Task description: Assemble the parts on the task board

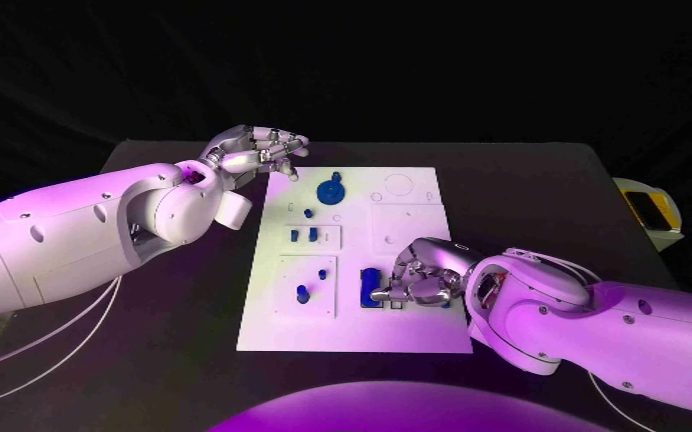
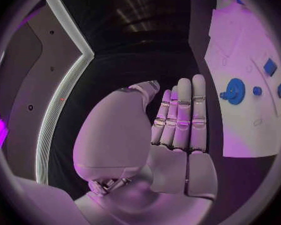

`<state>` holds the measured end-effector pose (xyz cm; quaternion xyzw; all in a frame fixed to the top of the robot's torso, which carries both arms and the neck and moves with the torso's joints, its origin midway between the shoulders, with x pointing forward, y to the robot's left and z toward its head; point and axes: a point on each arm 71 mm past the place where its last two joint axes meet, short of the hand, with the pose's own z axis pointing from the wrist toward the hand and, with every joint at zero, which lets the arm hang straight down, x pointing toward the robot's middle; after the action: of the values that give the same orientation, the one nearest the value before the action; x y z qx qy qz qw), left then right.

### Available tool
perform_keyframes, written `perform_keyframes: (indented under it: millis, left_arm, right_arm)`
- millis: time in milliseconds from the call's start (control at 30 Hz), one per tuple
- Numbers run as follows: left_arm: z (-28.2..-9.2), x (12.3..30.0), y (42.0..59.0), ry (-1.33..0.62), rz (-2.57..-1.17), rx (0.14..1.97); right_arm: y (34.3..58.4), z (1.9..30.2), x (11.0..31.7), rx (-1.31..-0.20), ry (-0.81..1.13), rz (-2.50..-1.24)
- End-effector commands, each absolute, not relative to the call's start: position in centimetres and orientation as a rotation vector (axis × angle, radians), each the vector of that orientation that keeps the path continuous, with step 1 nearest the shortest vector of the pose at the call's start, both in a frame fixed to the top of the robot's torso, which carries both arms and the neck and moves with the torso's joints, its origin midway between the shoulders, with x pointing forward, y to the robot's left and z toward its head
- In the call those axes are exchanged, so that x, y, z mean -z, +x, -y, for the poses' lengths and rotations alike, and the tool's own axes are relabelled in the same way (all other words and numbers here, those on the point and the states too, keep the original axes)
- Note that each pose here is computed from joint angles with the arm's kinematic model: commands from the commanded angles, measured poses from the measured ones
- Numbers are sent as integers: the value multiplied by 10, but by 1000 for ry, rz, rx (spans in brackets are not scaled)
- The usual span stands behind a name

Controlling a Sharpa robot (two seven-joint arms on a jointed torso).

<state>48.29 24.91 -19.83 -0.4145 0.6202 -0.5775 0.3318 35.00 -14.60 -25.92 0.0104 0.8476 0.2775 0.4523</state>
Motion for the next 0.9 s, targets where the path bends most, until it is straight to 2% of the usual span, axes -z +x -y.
perform_keyframes:
  millis: [33,900]
  left_arm:
    - [-247,197,482,-1082,-1621,1526]
    - [-248,197,482,-1083,-1625,1524]
  right_arm:
    - [347,143,260,-683,-24,-2115]
    - [354,138,266,-665,-45,-2106]
